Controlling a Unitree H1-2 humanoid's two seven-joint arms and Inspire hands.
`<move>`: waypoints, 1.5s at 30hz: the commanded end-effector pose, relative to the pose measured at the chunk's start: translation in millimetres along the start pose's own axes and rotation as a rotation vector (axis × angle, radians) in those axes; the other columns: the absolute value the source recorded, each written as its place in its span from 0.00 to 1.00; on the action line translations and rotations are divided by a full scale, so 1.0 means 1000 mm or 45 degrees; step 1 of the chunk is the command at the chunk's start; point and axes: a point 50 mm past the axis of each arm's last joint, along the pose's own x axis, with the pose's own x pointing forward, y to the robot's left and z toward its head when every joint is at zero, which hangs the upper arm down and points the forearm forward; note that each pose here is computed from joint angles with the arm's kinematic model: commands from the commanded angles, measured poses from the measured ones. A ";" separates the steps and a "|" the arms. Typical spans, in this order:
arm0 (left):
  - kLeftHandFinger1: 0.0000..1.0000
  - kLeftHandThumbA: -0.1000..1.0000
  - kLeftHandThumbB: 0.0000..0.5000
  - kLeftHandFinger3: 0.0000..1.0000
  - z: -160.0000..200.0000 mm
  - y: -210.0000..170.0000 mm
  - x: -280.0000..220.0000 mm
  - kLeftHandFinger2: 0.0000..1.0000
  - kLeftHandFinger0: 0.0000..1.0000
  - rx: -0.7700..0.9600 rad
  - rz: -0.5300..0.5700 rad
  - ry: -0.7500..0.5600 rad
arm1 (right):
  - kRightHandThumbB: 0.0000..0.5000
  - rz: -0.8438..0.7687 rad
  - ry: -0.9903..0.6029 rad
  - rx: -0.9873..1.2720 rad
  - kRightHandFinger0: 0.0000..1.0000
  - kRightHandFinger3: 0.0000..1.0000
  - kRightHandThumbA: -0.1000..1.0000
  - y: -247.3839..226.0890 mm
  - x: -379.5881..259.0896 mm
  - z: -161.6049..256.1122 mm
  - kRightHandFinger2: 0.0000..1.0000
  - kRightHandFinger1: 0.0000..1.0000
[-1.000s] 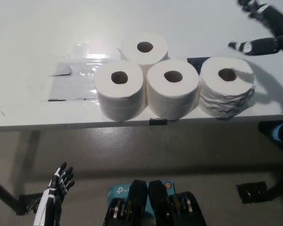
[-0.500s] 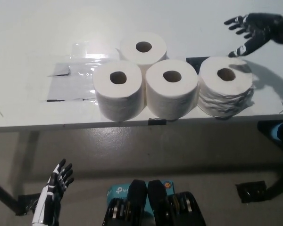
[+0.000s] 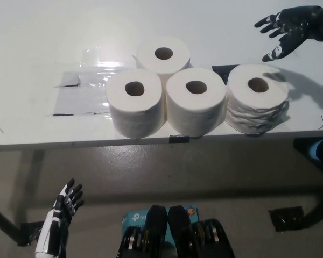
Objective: A few rolls of toilet paper are kept infront of the robot and the robot uses its right hand to lift one of the rolls and and places it on top of the other rolls to stack it.
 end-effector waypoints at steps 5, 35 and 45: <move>1.00 1.00 0.19 1.00 0.014 0.004 0.004 1.00 1.00 0.005 -0.018 -0.089 | 0.67 0.007 0.000 -0.163 1.00 1.00 0.80 -0.017 -0.005 0.032 1.00 1.00; 1.00 1.00 0.21 1.00 0.016 0.005 0.006 1.00 1.00 0.009 -0.016 -0.104 | 0.76 0.076 0.119 -0.245 1.00 1.00 0.83 0.006 0.025 0.034 1.00 1.00; 1.00 1.00 0.22 1.00 0.017 0.005 0.007 1.00 1.00 0.005 -0.014 -0.107 | 0.70 0.083 0.168 -0.324 1.00 1.00 0.87 0.004 0.025 0.031 1.00 1.00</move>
